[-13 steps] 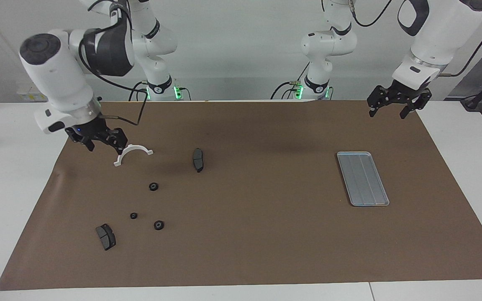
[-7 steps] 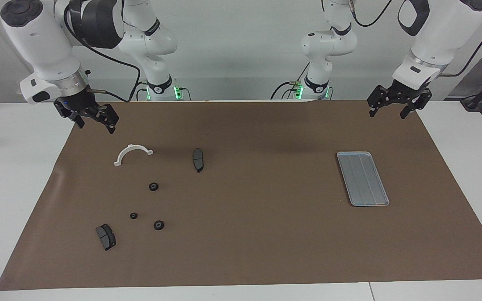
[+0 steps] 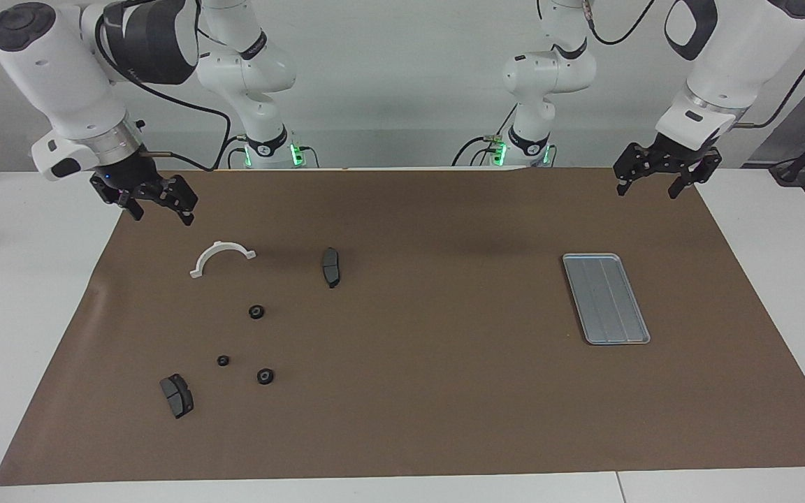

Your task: Place bearing gear from tray to pile

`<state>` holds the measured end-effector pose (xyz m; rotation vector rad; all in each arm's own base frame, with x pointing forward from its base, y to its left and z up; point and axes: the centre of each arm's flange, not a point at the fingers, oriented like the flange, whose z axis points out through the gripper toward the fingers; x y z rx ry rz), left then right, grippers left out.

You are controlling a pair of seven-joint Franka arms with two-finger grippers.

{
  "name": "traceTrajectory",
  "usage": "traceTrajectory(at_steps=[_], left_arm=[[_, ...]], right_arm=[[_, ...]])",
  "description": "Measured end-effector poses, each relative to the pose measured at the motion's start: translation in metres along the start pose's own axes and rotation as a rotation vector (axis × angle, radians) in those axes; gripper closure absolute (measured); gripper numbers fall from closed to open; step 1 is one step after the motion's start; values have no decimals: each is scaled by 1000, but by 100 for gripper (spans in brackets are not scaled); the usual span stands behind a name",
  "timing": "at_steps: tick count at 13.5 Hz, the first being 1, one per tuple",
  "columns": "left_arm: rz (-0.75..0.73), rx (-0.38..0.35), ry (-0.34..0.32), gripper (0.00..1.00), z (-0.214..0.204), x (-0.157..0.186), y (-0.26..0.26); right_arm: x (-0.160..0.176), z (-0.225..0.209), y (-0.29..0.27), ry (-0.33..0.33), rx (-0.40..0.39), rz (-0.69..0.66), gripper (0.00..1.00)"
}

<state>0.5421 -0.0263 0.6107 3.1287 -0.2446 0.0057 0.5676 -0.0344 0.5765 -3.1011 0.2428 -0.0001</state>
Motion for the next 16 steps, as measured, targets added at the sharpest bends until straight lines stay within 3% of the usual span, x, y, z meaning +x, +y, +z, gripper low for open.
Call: traceTrajectory(at_steps=[16], left_arm=[[0,0,0,0,0,0,0]], right_arm=[[-2,3,-24,5,3,-99,0]])
